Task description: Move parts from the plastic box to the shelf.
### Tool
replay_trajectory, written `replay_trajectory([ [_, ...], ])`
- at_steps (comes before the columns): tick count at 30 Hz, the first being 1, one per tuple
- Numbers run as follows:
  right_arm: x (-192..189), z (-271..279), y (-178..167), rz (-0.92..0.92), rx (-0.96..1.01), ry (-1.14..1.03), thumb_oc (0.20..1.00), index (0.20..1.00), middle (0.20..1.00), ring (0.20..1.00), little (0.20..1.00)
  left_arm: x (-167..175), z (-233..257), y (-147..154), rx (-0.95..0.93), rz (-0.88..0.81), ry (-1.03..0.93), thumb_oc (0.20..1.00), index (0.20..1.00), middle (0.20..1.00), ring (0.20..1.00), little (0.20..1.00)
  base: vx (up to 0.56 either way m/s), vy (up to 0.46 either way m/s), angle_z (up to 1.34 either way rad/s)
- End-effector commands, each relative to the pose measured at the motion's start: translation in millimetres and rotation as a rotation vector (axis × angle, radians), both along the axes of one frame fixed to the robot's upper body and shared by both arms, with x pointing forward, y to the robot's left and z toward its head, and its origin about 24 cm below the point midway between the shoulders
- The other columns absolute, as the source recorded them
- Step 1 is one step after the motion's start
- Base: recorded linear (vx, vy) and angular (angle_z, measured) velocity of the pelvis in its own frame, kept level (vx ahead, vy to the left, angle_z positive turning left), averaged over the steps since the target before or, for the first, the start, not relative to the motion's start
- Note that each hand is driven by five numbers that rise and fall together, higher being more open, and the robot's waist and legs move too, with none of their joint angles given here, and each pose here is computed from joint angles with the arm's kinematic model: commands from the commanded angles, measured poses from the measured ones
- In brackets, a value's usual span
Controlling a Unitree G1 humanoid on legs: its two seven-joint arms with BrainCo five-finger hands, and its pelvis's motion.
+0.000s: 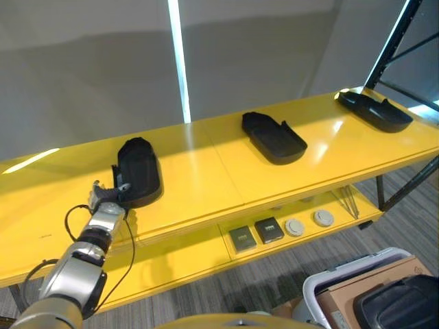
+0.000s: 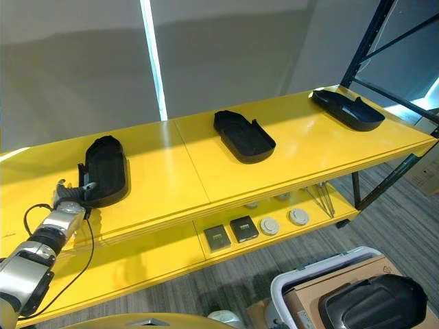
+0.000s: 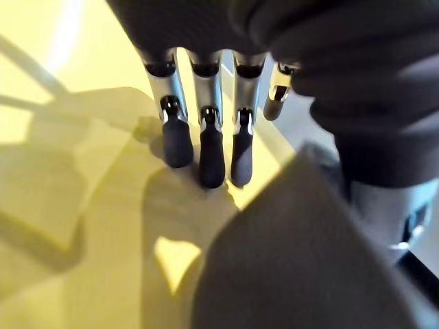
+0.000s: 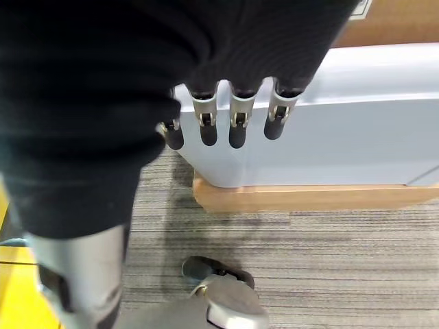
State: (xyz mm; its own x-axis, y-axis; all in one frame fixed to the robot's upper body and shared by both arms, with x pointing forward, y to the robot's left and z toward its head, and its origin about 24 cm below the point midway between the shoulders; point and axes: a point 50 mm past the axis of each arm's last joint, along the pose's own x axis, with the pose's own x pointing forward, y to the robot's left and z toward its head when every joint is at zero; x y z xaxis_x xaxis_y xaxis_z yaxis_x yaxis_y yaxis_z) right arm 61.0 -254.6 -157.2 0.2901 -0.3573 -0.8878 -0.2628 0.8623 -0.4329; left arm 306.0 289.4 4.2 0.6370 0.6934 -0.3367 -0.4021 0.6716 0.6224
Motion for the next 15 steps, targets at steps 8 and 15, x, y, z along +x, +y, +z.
replay_trajectory([
  [8, -4.4, 0.5, -8.6, -0.002, -0.064, 0.032, 1.000, 1.000, 1.000, 1.000, 1.000, 2.2, 88.5, 52.6, 0.197, 0.138, -0.427, 1.000, 1.000, 1.000, 1.000, 1.000, -0.01, 0.013, 0.12],
  [15, -13.5, -0.5, -8.0, -0.034, -0.065, 0.040, 1.000, 1.000, 1.000, 1.000, 1.000, -2.4, 171.4, 16.9, 0.141, -0.297, -0.822, 1.000, 1.000, 1.000, 1.000, 1.000, 0.00, 0.003, 0.11],
])
